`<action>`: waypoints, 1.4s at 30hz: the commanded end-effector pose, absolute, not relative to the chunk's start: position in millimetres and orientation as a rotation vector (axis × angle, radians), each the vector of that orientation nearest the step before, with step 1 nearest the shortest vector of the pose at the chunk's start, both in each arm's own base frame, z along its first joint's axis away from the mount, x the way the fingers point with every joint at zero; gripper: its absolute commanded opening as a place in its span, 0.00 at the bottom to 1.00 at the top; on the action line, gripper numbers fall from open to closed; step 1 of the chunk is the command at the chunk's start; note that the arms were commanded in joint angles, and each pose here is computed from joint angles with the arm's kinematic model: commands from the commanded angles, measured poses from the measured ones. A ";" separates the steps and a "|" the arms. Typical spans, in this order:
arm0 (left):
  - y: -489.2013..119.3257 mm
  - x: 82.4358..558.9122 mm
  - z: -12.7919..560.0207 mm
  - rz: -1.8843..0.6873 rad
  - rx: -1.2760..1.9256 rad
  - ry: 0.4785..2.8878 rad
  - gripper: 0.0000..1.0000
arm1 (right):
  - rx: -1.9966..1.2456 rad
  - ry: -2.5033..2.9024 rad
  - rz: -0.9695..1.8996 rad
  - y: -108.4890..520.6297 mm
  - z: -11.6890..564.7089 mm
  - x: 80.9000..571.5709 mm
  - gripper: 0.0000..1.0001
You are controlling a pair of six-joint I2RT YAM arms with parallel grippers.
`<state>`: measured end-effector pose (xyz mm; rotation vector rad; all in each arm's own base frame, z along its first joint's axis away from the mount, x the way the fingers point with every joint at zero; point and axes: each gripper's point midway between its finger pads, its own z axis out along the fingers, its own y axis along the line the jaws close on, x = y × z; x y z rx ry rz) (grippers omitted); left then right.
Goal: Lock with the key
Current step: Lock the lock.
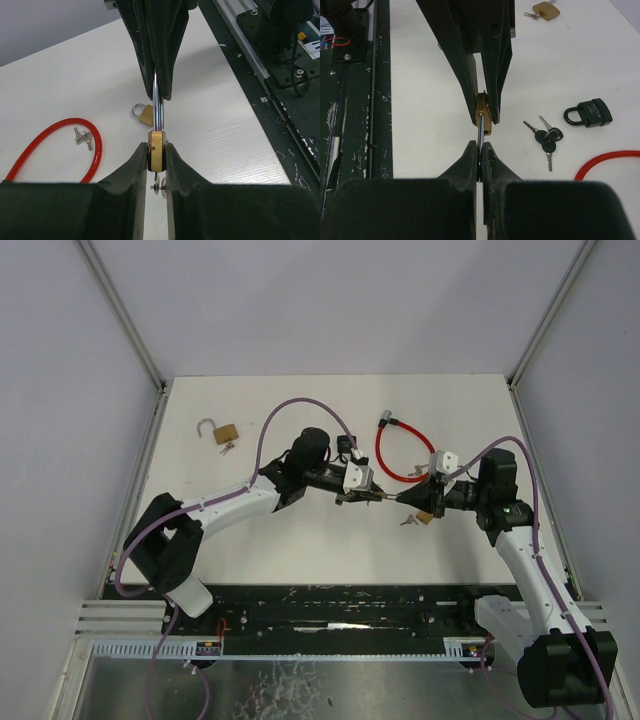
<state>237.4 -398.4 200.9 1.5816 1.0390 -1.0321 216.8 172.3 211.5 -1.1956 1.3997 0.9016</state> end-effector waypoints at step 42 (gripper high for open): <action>-422.7 200.8 226.9 -1.286 1.506 0.866 0.00 | -1.284 1.339 0.978 210.6 192.5 217.4 0.00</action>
